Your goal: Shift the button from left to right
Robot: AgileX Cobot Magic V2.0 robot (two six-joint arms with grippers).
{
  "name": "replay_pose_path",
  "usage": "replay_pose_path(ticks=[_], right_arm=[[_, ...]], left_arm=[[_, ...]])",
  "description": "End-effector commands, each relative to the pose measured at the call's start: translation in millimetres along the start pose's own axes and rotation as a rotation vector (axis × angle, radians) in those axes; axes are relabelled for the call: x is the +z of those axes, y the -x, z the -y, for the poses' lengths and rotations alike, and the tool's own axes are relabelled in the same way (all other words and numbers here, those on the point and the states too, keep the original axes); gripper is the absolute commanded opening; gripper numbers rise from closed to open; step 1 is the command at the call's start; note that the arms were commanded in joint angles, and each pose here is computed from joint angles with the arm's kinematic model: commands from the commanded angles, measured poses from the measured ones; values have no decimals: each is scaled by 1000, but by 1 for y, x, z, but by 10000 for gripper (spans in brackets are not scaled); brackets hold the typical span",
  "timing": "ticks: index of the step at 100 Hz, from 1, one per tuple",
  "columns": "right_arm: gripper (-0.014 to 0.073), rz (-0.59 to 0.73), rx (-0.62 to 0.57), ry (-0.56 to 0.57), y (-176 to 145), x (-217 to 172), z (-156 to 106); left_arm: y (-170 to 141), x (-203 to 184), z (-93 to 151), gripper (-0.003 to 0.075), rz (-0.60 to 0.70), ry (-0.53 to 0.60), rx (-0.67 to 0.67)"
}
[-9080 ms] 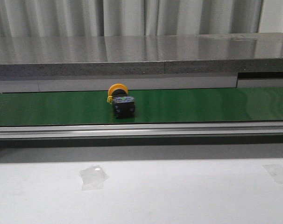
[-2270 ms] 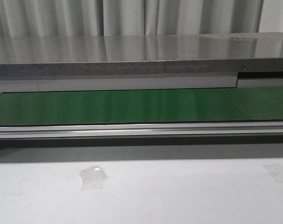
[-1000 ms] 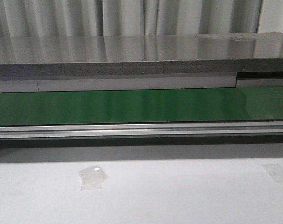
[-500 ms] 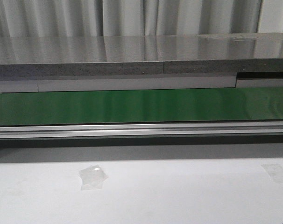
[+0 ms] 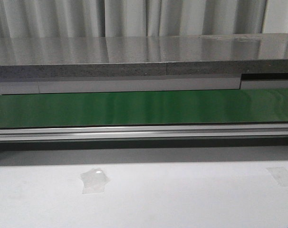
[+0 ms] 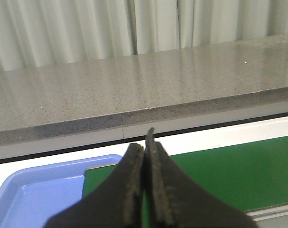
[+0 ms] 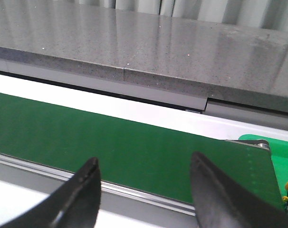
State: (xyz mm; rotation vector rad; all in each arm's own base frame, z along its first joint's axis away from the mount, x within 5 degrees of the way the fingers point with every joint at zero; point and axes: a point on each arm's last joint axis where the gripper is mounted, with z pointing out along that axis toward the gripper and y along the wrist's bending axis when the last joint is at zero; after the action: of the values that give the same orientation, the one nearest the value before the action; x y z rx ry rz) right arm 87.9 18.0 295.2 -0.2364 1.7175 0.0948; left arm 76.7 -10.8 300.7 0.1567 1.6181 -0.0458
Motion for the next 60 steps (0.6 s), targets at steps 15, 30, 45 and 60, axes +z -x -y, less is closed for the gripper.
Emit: replay_pose_path(ticks=[15, 30, 45, 60], right_arm=[[182, 81, 2, -22, 13, -2, 2], [-26, 81, 2, -22, 13, -2, 2], [-68, 83, 2, -23, 13, -2, 2], [-68, 81, 2, -22, 13, -2, 2]], left_arm=[[16, -2, -3, -20, 97, 22, -13], [16, -2, -3, -20, 97, 22, -13], [16, -2, -3, -20, 97, 22, -13], [16, -2, -3, -20, 97, 22, -13]])
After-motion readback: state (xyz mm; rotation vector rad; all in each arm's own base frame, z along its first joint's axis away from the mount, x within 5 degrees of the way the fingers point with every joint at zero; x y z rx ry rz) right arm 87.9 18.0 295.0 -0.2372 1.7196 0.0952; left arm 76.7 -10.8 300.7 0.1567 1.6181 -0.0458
